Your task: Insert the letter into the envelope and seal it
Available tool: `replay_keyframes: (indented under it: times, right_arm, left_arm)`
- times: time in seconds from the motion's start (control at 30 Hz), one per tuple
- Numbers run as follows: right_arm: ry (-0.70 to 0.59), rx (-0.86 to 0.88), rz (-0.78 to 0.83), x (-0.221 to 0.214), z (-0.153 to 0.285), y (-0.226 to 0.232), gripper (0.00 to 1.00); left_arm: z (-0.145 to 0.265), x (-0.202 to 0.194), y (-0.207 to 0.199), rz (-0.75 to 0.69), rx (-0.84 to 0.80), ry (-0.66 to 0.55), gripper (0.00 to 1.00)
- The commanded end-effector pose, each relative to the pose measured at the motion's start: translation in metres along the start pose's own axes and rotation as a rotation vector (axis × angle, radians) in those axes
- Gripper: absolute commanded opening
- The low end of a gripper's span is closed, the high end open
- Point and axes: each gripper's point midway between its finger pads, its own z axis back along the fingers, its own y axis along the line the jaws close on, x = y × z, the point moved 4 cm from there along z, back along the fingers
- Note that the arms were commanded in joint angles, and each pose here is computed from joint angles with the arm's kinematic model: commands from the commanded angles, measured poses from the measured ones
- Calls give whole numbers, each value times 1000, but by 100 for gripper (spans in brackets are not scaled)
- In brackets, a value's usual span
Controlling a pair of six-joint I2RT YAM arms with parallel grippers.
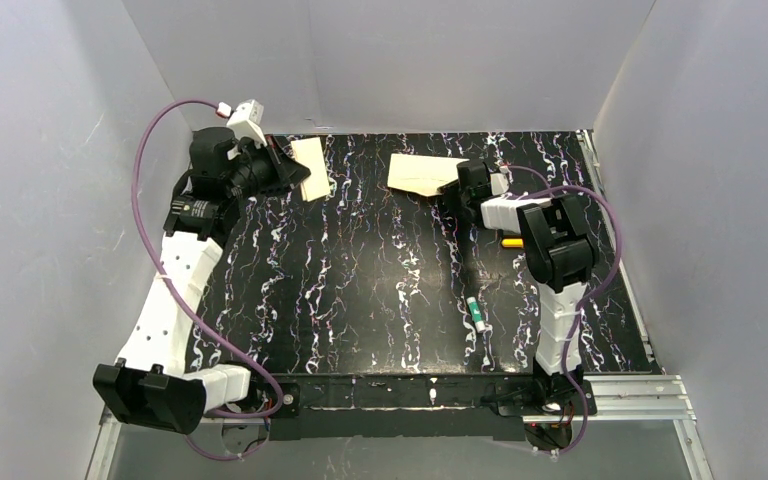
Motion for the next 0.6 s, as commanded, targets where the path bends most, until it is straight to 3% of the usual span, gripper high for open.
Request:
replay_keyframes:
  times: [0.0, 0.17, 0.3, 0.57]
  right_arm:
    - [-15, 3, 18, 4, -10, -1, 30]
    - [44, 92, 103, -1, -1, 8, 2]
    - [142, 187, 249, -9, 18, 20, 1]
    - [519, 280, 636, -40, 98, 0, 1]
  left_arm:
    - [27, 22, -16, -72, -7, -86, 0]
    - [34, 29, -21, -86, -14, -111, 0]
    - [33, 26, -23, -83, -33, -103, 0]
    - [11, 7, -30, 14, -172, 11, 0]
